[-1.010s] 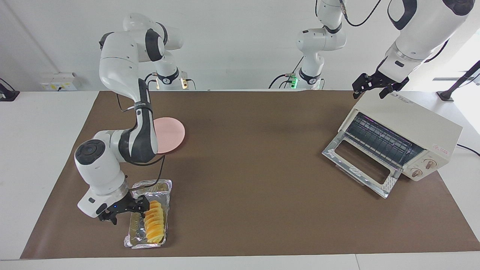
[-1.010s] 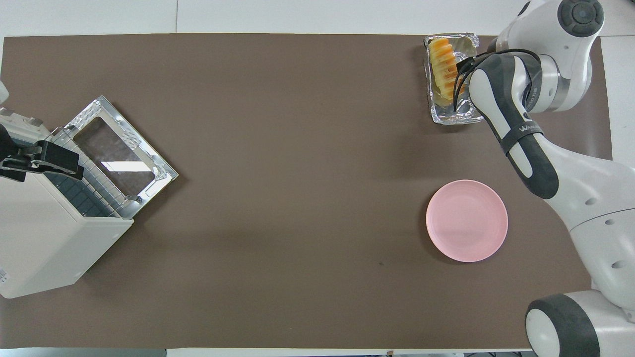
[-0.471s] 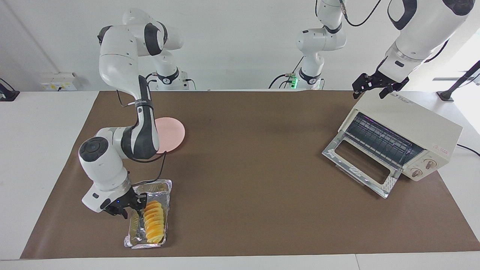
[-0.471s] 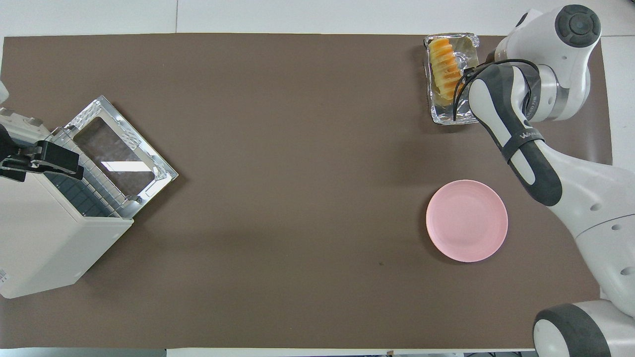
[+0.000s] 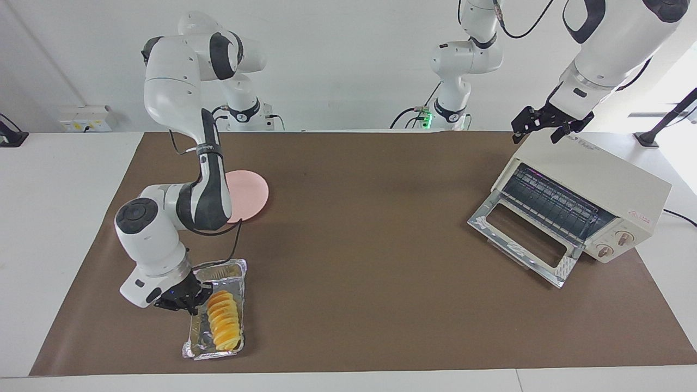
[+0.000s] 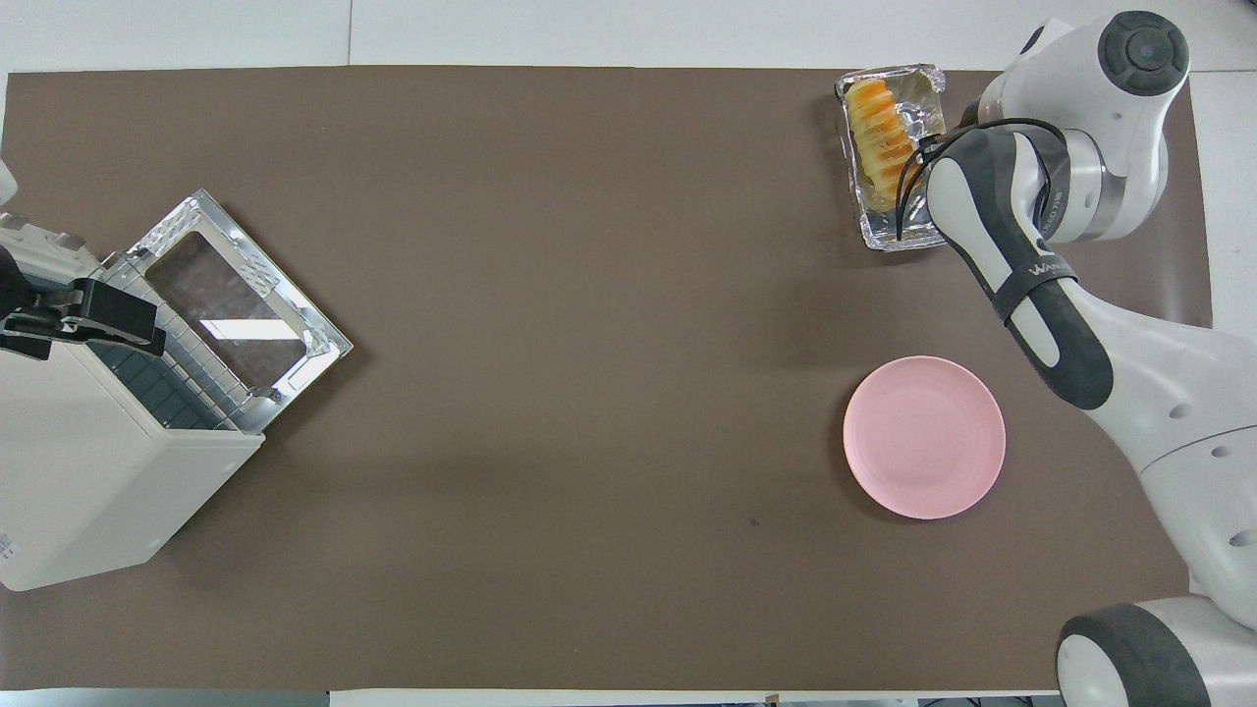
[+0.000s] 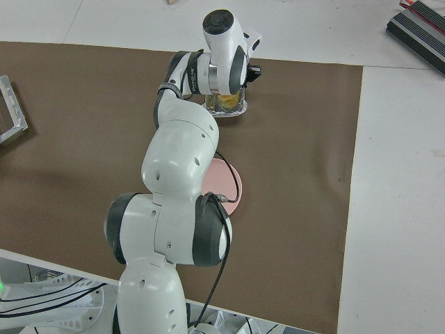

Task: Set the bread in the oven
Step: 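Release the bread and grasp the foil tray rim with the right gripper, then slide the foil tray toward the oven with the right gripper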

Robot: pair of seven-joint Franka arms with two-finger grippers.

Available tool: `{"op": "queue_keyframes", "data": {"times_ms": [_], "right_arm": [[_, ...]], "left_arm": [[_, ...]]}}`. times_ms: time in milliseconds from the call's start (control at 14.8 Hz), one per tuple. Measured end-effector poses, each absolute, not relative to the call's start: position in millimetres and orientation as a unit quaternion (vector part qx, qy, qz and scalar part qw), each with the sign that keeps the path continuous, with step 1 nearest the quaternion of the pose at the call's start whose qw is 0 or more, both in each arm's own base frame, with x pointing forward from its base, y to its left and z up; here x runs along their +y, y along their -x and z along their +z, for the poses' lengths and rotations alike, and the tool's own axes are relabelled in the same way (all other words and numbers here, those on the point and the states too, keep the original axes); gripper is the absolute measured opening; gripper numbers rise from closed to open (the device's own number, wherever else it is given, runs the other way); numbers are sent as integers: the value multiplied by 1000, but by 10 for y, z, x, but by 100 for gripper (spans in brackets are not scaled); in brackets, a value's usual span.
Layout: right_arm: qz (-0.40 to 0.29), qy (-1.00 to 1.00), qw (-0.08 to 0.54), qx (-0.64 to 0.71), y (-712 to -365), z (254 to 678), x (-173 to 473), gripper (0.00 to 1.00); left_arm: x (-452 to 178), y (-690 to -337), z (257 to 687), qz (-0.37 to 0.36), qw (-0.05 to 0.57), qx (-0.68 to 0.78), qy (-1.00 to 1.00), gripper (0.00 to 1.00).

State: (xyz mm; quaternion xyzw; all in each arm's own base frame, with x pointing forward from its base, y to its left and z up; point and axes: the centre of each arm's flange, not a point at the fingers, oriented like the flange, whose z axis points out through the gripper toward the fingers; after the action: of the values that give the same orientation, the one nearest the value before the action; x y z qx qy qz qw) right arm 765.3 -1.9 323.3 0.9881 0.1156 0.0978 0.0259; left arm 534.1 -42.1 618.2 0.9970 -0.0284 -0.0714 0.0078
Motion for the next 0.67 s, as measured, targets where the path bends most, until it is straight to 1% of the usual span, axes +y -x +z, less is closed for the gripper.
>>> {"op": "queue_keyframes", "data": {"times_ms": [202, 404, 539, 673], "right_arm": [[69, -990, 20, 119, -7586, 3355, 45, 2], [29, -993, -14, 110, -7487, 3845, 265, 2], [8, -996, -31, 80, -7387, 4218, 644, 2], [6, -998, -40, 44, -7241, 4525, 1266, 2]], "left_arm": [[-421, -5341, 6182, -71, 8, -28, -997, 100], [-421, -5341, 6182, -71, 8, -28, -997, 100], [-421, -5341, 6182, -71, 8, -28, -997, 100], [-421, -5341, 6182, -71, 8, -28, -997, 100]]}}
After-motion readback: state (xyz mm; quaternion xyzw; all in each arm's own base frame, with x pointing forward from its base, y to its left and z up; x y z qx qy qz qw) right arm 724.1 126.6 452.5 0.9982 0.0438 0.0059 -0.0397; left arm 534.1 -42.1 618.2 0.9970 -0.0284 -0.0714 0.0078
